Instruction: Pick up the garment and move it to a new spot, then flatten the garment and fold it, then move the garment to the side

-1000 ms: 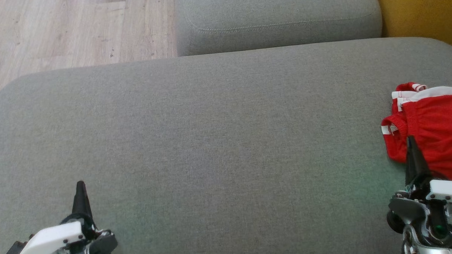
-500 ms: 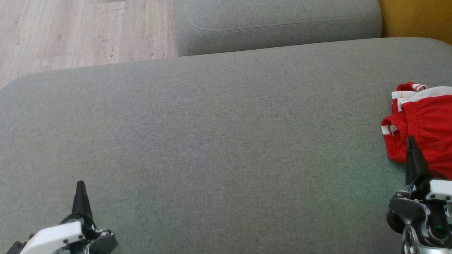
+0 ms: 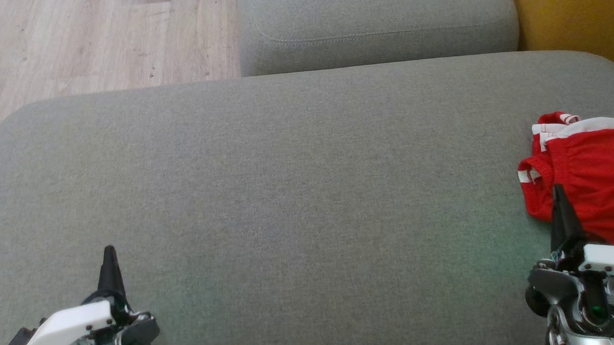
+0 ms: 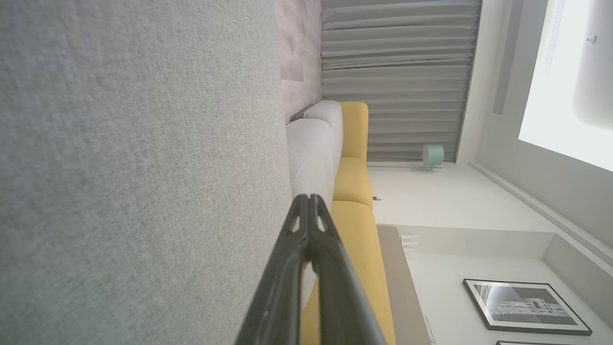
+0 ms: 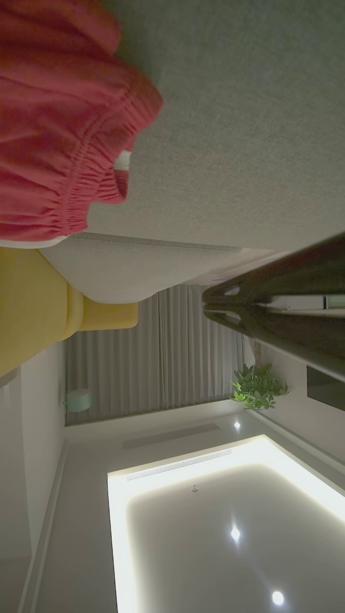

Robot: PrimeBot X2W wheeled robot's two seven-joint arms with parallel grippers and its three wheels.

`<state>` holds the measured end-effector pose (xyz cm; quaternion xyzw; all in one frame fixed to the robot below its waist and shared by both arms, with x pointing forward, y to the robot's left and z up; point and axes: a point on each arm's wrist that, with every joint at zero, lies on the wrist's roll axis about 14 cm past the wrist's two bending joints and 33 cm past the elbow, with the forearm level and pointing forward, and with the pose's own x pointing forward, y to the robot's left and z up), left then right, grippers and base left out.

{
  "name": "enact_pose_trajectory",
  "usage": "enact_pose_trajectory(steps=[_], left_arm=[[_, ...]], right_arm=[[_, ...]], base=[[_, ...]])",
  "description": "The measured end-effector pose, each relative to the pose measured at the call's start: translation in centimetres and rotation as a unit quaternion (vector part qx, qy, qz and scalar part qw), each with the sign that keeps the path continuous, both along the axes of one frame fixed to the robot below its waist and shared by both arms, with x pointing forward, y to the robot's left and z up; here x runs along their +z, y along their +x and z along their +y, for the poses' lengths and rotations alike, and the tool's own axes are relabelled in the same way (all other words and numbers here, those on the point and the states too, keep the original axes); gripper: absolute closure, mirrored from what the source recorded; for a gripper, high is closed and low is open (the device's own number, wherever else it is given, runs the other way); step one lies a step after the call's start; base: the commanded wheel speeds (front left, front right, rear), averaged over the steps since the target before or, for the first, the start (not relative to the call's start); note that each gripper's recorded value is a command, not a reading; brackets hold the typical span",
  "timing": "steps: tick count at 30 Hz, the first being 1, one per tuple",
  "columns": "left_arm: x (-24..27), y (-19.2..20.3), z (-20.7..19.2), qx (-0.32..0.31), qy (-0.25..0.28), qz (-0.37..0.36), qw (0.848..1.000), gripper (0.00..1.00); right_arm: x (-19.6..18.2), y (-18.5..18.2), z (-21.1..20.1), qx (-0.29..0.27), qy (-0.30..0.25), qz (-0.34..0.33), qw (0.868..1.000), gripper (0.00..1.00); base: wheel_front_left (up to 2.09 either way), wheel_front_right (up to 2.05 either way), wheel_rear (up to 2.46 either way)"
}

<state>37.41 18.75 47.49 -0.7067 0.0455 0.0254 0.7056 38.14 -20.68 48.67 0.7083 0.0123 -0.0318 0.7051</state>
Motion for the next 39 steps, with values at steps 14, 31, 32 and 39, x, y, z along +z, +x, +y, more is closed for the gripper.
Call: enact_pose_trajectory(steps=[14, 31, 32, 39], left_arm=[[0.0, 0.0, 0.0, 0.0, 0.0, 0.0, 1.0, 1.0], [0.0, 0.0, 0.0, 0.0, 0.0, 0.0, 1.0, 1.0], [0.0, 0.0, 0.0, 0.0, 0.0, 0.0, 1.0, 1.0], [0.0, 0.0, 0.0, 0.0, 0.0, 0.0, 1.0, 1.0]], right_arm=[[0.0, 0.0, 0.0, 0.0, 0.0, 0.0, 1.0, 1.0], [0.0, 0.0, 0.0, 0.0, 0.0, 0.0, 1.0, 1.0], [0.0, 0.0, 0.0, 0.0, 0.0, 0.0, 1.0, 1.0], [0.0, 0.0, 0.0, 0.0, 0.0, 0.0, 1.0, 1.0]], base=[[0.0, 0.0, 0.0], [0.0, 0.0, 0.0], [0.0, 0.0, 0.0], [0.0, 0.0, 0.0]])
